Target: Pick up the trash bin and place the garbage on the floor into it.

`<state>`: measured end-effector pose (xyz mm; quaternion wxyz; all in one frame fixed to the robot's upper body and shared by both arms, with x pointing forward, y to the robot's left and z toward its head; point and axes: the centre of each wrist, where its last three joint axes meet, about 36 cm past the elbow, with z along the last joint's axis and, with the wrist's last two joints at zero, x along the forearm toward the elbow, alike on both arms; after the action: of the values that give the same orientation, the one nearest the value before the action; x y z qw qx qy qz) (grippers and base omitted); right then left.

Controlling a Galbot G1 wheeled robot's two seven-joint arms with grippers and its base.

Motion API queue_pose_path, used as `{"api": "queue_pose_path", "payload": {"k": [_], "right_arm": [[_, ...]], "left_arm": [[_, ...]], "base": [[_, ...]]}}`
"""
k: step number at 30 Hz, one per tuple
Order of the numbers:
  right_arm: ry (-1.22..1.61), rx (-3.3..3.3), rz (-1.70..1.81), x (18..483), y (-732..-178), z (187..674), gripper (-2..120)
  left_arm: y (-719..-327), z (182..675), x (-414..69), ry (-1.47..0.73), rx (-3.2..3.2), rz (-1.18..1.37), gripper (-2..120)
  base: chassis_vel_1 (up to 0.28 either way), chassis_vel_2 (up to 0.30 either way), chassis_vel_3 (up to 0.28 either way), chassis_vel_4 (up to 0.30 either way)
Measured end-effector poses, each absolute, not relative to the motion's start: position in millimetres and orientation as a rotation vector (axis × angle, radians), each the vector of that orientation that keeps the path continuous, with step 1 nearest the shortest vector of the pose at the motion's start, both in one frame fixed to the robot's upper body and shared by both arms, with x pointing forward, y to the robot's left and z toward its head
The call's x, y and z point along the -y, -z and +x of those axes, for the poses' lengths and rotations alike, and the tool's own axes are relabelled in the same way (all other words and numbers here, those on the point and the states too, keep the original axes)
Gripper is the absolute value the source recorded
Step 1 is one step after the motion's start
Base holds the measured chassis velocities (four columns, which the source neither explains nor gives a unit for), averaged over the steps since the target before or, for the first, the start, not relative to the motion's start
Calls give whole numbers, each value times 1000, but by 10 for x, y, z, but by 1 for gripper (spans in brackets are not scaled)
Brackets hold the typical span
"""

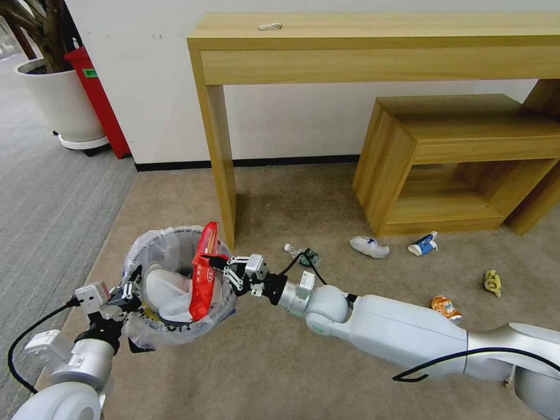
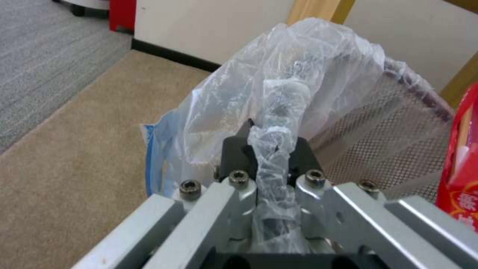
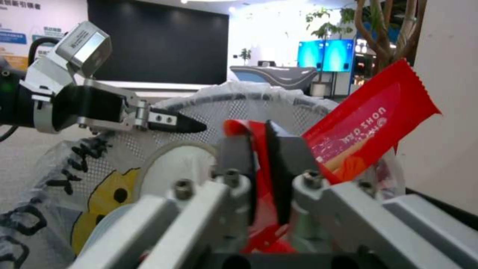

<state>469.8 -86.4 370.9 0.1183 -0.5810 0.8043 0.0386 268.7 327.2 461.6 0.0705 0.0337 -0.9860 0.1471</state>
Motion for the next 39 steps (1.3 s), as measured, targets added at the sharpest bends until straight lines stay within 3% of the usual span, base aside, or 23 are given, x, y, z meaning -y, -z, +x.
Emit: {"api": "queue_pose_path", "payload": {"k": [18, 21, 28, 39], "right_arm": [[-238, -2414, -1560, 958, -4001, 4549, 76], [-287, -2451, -1473, 1026, -4070, 4543, 92], [-316, -2479, -1409, 1121, -4099, 4535, 100], [-328, -2530, -1258, 1260, -4161, 4593, 100]], "left_arm": [[-4460, 2740, -3363, -438, 2929, 138, 3], [-4452, 2743, -3372, -431, 2927, 138, 3], [-4447, 2745, -3378, -426, 2925, 137, 3], [-4424, 2730, -3361, -417, 2917, 131, 3]], "base": [[0, 0, 0, 0], [0, 0, 0, 0], [0, 0, 0, 0], [0, 0, 0, 0]]}}
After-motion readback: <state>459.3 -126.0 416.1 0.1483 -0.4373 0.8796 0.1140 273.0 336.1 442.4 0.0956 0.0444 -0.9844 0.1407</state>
